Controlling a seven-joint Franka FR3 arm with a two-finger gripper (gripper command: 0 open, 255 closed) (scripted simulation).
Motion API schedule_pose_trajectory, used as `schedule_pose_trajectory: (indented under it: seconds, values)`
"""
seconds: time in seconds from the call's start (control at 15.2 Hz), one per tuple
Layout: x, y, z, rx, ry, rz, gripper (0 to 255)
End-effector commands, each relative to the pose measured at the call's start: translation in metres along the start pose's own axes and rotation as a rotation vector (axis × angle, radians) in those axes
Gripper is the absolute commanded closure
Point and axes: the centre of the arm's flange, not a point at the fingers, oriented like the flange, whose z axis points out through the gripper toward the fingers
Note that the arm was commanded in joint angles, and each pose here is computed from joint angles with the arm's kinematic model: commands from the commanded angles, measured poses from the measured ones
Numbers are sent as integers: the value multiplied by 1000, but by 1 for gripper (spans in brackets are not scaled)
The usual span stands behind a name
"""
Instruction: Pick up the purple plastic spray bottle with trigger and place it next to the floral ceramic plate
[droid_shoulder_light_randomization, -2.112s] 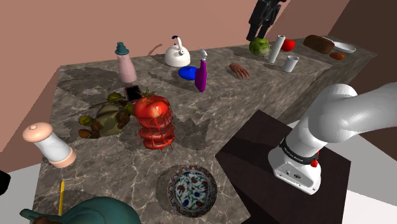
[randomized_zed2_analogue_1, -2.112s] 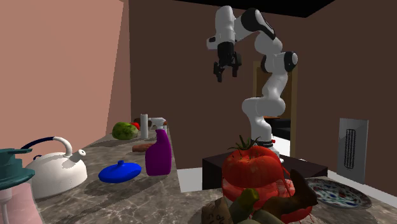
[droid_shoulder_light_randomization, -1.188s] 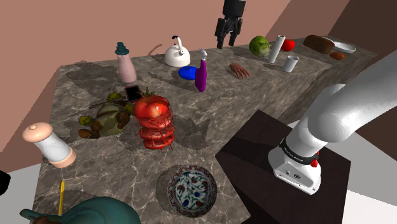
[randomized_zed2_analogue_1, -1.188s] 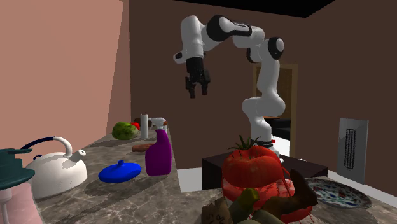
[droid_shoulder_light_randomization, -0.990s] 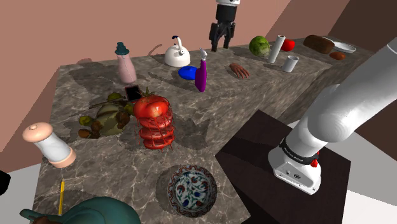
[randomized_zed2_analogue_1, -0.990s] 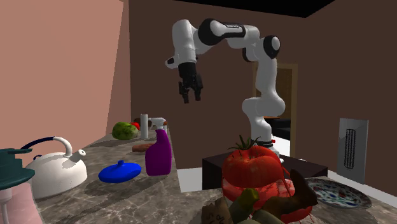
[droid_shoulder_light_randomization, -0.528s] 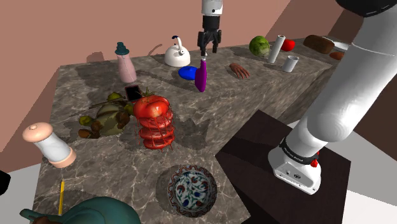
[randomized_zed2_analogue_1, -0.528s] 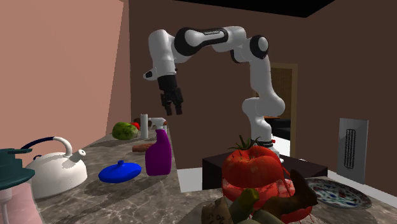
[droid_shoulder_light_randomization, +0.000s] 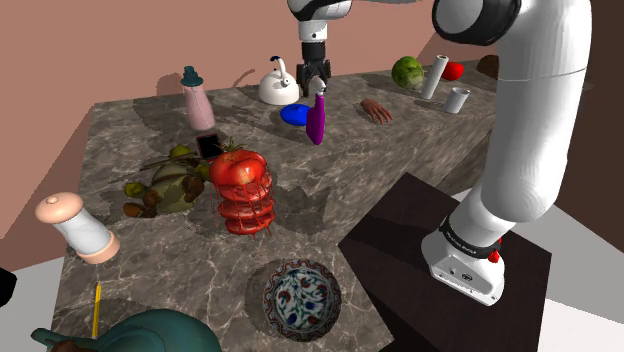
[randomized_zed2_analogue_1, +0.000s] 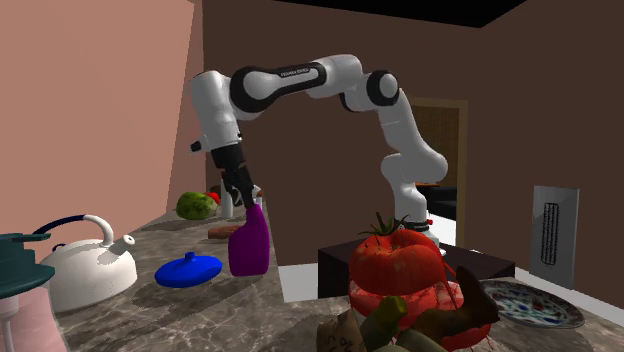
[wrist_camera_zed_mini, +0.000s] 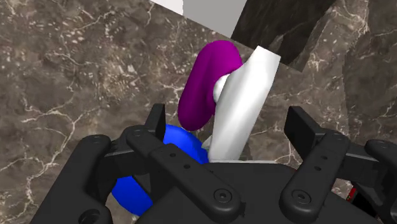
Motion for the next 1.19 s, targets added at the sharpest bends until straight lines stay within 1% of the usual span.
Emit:
schedule_pose_trajectory:
  seconds: [0.0,0.2,0.26,0.73,1.12]
  values:
    - [26,10,12,-3,-22,2,0]
    - [63,24,32,-6,-54,6,0]
    - [66,25,34,-7,-56,6,0]
    - [63,25,74,-7,-56,6,0]
    - [63,25,74,-7,-56,6,0]
